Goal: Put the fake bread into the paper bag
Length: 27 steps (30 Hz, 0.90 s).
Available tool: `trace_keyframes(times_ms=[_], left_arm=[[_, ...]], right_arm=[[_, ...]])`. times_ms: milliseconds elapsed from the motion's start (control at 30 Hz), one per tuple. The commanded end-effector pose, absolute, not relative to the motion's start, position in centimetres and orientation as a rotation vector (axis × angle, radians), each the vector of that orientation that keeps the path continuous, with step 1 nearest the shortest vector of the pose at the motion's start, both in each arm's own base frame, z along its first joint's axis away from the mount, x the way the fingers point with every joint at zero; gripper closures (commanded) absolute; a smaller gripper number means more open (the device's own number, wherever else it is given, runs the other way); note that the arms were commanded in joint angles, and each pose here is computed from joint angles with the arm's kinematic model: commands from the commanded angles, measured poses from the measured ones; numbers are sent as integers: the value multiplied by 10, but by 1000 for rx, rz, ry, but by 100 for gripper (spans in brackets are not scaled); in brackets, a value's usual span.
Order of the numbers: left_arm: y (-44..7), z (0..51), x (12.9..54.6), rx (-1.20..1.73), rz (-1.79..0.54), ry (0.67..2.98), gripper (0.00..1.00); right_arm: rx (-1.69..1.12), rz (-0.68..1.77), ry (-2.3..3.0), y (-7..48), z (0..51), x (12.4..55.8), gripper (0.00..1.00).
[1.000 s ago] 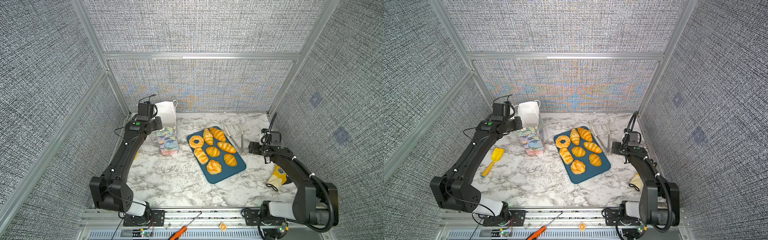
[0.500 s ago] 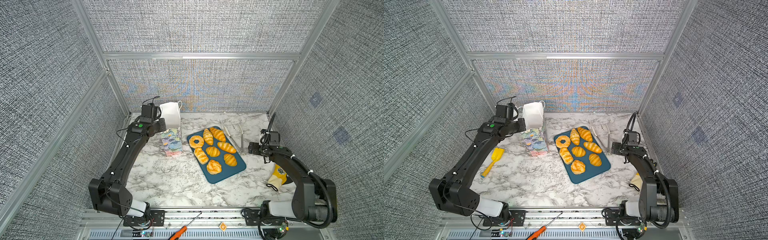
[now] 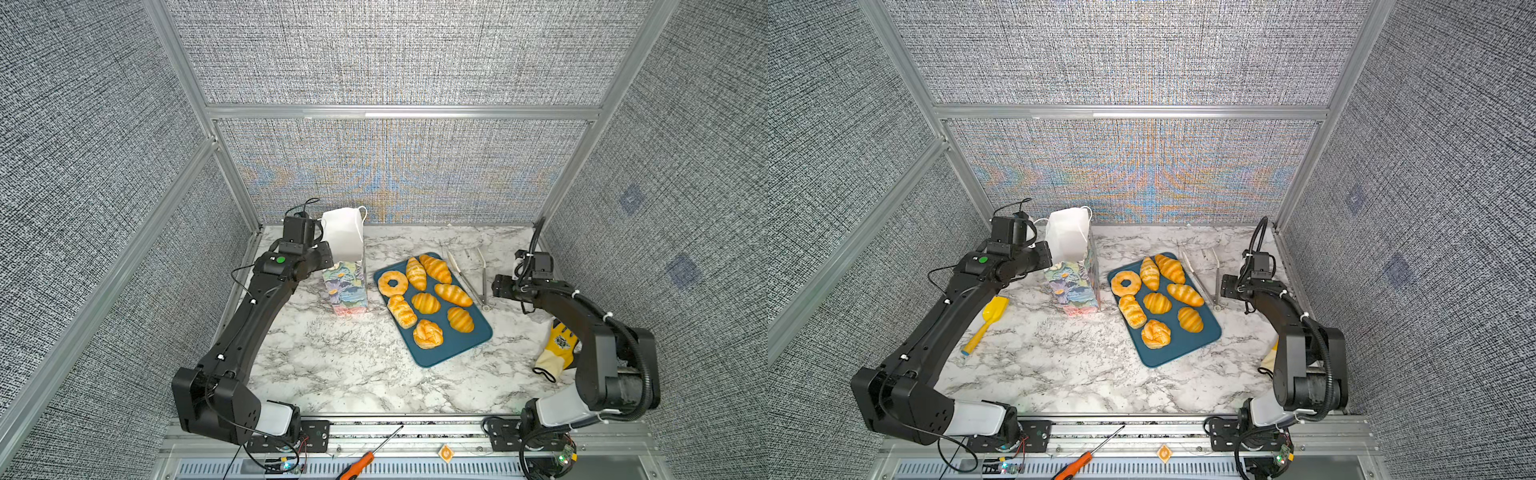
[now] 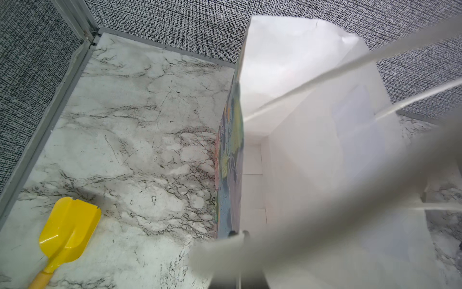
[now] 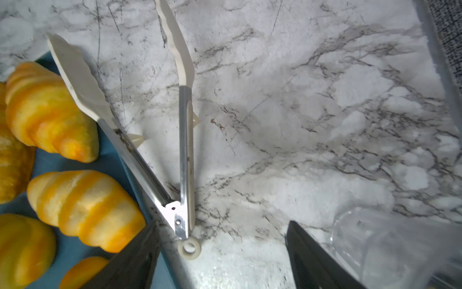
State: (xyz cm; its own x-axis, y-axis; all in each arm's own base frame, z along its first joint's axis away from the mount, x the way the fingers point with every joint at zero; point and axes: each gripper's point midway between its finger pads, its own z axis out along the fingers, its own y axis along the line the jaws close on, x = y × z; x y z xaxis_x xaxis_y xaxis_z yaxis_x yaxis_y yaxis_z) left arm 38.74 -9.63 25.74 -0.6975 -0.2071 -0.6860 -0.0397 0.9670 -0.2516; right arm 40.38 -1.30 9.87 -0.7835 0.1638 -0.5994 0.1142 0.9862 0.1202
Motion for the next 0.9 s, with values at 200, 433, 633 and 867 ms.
trace_keyframes(times_ms=[200,433,633,867], left_arm=[[-91,282,383,-221,-292,2247,51],[-77,309,368,-256,-200,2129,29],[-84,331,353,-252,-123,2026,23],[-116,360,345,-171,-61,1917,22]], right_arm=[[228,209,2498,1,95,439,30],[200,142,2607,11,73,452,35],[198,78,2669,11,59,457,41],[180,60,2730,16,40,456,53]])
